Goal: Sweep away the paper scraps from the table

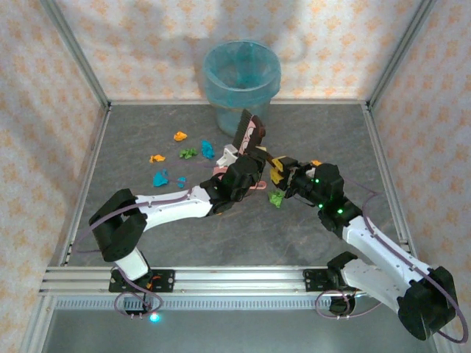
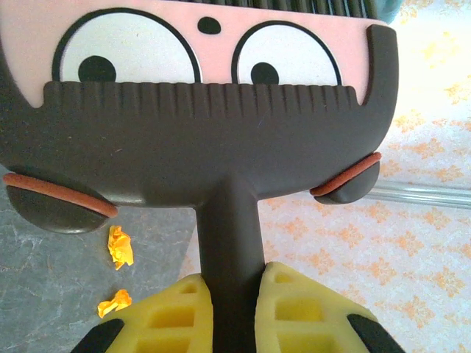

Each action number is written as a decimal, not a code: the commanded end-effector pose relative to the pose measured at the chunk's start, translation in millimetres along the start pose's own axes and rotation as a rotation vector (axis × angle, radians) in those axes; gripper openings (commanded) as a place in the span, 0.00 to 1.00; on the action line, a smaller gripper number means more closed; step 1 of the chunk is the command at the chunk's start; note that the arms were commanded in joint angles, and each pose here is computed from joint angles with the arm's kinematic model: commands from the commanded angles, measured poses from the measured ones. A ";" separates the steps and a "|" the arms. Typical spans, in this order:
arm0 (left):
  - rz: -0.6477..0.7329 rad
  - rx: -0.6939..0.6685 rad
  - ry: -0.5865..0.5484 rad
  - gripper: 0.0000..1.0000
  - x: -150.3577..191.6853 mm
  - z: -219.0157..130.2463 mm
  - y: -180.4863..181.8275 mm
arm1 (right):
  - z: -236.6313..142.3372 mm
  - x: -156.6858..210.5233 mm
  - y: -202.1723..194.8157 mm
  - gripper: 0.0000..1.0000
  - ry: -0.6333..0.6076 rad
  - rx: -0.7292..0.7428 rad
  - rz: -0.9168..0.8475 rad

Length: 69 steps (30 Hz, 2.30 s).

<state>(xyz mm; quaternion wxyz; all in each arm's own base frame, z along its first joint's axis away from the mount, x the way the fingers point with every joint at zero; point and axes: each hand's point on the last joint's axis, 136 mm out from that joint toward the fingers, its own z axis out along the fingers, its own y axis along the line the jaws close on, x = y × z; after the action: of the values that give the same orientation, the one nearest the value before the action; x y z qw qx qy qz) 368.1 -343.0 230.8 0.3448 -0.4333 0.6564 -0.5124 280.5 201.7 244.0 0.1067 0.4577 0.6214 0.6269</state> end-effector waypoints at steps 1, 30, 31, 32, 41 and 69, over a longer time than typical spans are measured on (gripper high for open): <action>-0.027 0.058 0.017 0.00 8.0 -1.6 -21.1 | -2.1 -5.2 10.4 0.11 -0.039 -0.059 -0.013; 0.659 -0.280 0.048 1.00 -62.4 -133.2 -17.2 | -117.1 -65.7 20.7 0.00 -0.570 0.309 -0.810; 0.695 -0.304 0.022 1.00 -72.9 -141.6 -17.0 | -121.7 -69.0 24.9 0.00 -0.599 0.341 -0.869; 0.732 -0.340 -0.006 1.00 -84.4 -150.4 -15.3 | -127.6 -73.6 28.6 0.00 -0.634 0.388 -0.930; 0.900 -0.567 -0.082 1.00 -127.0 -190.9 -15.7 | -107.3 -88.4 50.5 0.00 -0.659 0.567 -1.335; 0.202 -1.021 0.131 1.00 33.7 -51.4 119.9 | -109.5 -148.6 23.9 0.00 -0.919 0.572 -1.274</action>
<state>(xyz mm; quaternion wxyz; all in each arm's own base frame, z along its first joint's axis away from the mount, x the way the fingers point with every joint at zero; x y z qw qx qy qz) 279.3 -326.1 127.3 0.1043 -0.4006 0.9043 -0.1040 293.3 25.8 204.5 0.5331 0.2084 0.8199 0.0115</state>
